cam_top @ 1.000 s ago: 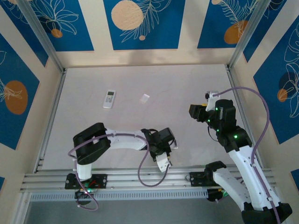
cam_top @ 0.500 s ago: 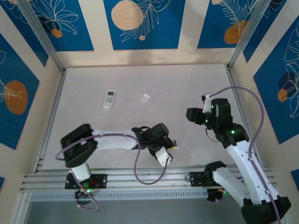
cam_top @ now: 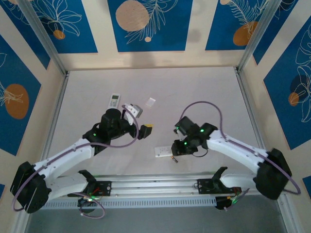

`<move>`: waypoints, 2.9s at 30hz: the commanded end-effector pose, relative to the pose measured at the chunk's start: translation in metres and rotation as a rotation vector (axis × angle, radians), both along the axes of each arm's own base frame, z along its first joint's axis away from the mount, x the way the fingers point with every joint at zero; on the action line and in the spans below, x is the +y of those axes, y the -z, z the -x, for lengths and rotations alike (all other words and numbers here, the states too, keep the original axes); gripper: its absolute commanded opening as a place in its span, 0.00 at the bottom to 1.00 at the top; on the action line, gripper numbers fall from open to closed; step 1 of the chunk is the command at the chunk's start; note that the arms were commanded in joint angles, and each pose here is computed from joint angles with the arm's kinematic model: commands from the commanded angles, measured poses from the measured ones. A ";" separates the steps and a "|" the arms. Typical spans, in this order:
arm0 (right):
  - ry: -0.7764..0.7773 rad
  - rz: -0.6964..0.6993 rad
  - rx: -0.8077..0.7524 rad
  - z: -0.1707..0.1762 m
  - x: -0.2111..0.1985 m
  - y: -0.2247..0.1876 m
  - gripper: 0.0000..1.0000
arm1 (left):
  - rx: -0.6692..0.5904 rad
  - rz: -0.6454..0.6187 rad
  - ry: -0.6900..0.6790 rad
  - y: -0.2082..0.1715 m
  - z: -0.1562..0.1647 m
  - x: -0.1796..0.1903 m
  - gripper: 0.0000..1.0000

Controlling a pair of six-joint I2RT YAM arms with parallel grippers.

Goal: Load the batteries into the remote control

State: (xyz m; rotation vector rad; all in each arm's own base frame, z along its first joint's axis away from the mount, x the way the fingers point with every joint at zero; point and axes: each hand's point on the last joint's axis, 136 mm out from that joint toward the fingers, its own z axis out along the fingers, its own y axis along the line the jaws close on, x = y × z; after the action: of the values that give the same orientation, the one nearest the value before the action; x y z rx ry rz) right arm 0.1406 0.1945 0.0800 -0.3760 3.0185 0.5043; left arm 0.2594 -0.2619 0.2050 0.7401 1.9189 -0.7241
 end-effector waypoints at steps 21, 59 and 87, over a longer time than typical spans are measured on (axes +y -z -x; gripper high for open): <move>-0.113 0.296 -0.035 -0.002 0.014 0.065 0.14 | 0.384 -0.045 -0.120 0.062 0.001 0.011 1.00; 0.225 0.171 -0.206 -0.050 -0.033 0.053 0.21 | 0.446 -0.035 -0.056 0.073 0.012 0.002 1.00; 0.304 0.073 -0.166 -0.067 -0.028 0.041 0.21 | 0.712 -0.179 -0.040 0.145 0.073 -0.062 0.66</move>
State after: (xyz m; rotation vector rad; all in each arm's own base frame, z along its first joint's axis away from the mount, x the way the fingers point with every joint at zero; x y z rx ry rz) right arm 0.2094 0.1618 0.0418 0.0311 2.8465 0.2856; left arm 0.1788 -0.3131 0.0527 0.6188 2.6823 -0.8631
